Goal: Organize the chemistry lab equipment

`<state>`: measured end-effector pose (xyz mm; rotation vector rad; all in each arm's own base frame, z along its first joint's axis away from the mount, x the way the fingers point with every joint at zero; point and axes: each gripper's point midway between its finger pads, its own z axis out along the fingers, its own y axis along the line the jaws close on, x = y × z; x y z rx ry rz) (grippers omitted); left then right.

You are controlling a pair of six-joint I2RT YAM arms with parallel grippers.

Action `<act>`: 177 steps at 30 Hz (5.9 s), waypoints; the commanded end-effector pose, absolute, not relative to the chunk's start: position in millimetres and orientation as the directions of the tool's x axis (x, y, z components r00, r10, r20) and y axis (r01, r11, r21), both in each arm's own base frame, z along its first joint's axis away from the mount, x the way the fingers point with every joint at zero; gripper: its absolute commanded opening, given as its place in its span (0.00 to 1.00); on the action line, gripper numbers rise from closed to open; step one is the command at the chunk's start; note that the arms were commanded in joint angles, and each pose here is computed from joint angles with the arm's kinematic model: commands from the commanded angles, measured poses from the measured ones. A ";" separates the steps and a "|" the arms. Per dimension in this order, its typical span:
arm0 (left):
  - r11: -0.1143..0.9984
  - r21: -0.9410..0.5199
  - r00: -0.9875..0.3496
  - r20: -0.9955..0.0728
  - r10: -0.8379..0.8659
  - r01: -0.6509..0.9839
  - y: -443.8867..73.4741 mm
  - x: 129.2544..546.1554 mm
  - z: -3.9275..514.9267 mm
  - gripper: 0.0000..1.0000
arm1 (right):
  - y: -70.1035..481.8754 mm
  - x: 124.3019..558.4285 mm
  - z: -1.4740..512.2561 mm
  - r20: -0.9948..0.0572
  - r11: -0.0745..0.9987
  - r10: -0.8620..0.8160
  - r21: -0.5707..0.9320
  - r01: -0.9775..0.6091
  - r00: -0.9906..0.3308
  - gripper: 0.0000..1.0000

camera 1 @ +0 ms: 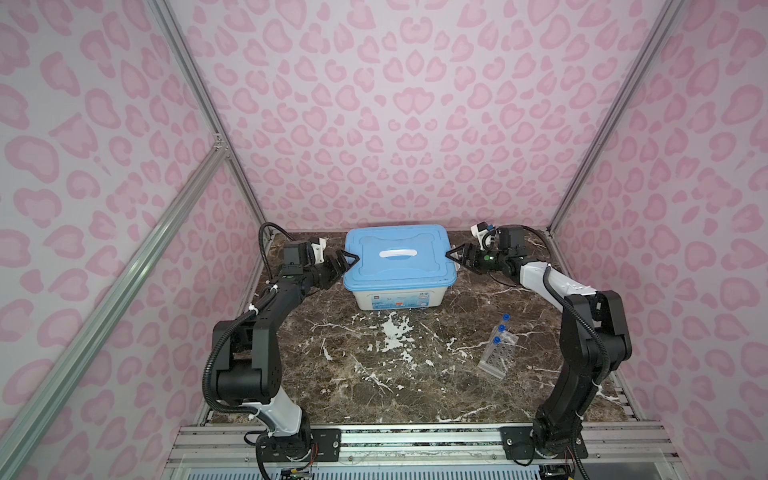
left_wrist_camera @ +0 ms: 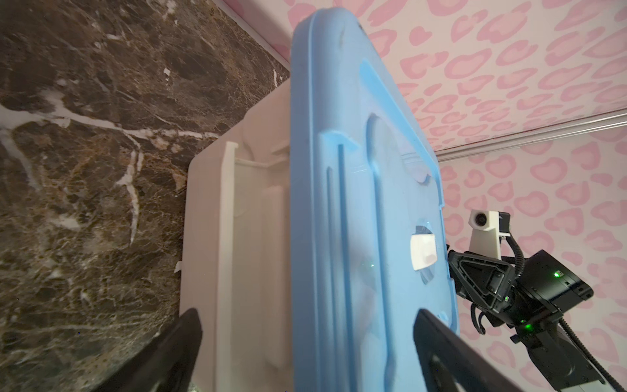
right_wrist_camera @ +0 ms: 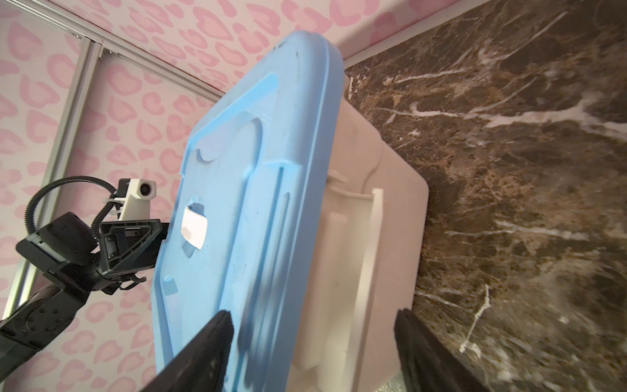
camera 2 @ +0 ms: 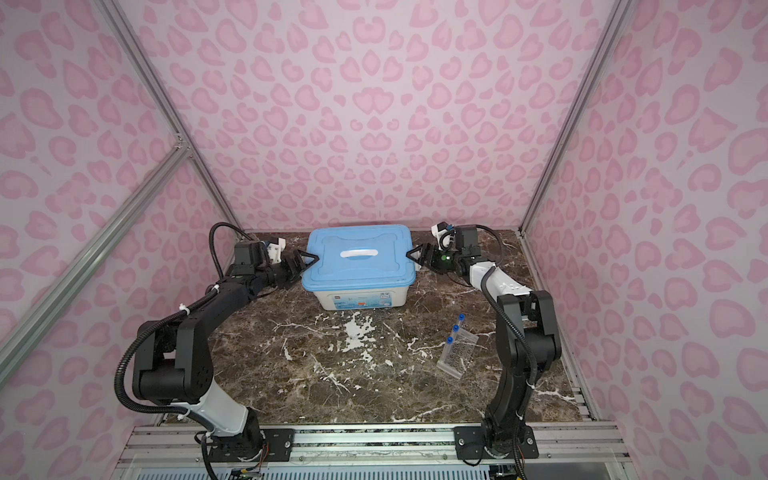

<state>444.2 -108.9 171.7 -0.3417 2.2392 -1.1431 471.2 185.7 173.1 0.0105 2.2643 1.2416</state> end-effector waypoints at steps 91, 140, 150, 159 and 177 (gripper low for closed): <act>0.797 -0.603 -0.723 -0.564 -0.398 0.031 -111.7 437.1 216.5 0.81 | 161.1 475.5 225.8 -0.664 0.861 0.119 0.439 -0.256 -0.739 0.75; 0.938 0.018 -0.253 -0.965 -0.075 -0.345 48.2 378.0 135.5 0.98 | -27.0 370.5 116.2 -0.978 0.980 -0.001 -0.043 0.193 -0.210 0.94; 0.952 0.005 -0.251 -0.965 -0.076 -0.306 42.2 384.9 125.9 0.98 | -23.4 377.4 105.3 -0.971 0.984 -0.008 -0.051 0.173 -0.239 0.96; 0.956 -0.020 -0.207 -0.975 -0.084 -0.293 43.1 379.8 120.9 0.98 | -30.2 389.4 99.1 -0.953 0.976 0.013 -0.053 0.210 -0.302 0.99; 0.957 -0.018 -0.220 -0.972 -0.085 -0.288 42.7 380.0 119.3 0.98 | -29.9 389.6 99.0 -0.952 0.977 0.011 -0.055 0.208 -0.306 0.99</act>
